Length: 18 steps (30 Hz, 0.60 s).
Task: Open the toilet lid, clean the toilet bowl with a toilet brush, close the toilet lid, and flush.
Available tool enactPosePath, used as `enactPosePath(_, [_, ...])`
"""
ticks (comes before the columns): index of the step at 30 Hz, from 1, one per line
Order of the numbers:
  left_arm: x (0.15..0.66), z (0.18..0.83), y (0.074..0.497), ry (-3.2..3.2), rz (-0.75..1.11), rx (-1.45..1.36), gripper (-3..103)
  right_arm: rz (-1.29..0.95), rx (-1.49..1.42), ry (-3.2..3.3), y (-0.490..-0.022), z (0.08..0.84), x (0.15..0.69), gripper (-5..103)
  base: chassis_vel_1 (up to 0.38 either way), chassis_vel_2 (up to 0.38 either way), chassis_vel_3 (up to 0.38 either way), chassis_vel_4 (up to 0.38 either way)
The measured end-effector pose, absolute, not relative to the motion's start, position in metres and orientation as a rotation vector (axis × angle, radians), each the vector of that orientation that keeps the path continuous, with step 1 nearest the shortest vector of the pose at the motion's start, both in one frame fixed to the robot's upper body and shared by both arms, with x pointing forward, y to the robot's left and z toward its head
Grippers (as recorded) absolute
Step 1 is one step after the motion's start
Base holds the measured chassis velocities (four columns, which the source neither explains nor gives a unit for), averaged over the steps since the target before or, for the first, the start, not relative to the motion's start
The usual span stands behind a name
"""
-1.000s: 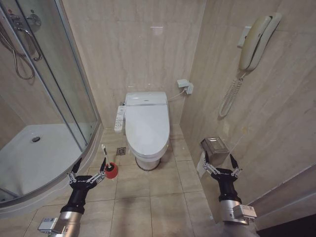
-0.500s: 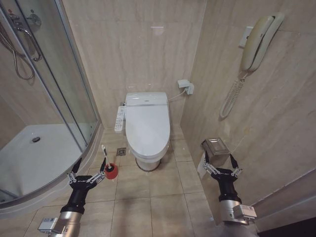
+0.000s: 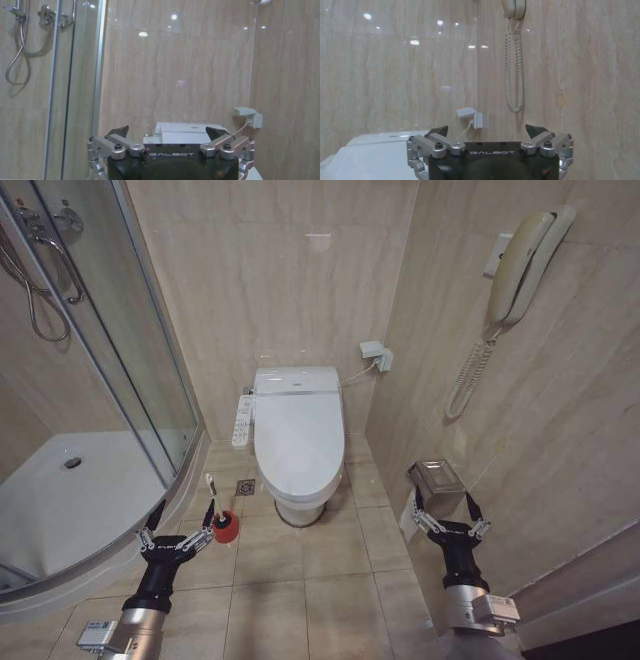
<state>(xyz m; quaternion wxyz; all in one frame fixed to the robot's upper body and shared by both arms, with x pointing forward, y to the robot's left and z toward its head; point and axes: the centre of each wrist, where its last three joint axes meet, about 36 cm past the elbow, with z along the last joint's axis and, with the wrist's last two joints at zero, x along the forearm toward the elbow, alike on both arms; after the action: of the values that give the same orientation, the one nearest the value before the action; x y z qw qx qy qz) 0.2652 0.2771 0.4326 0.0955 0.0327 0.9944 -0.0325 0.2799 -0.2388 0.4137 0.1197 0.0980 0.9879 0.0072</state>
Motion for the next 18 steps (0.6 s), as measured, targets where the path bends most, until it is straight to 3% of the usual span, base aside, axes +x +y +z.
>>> enactPosePath(18, [0.2652, 0.4326, 0.2771, 2.947, -0.096, 0.097, 100, 0.021, 0.287, 2.887, -0.2389, 0.4137, 0.2799, 100, 0.000, 0.000, 0.000, 0.000])
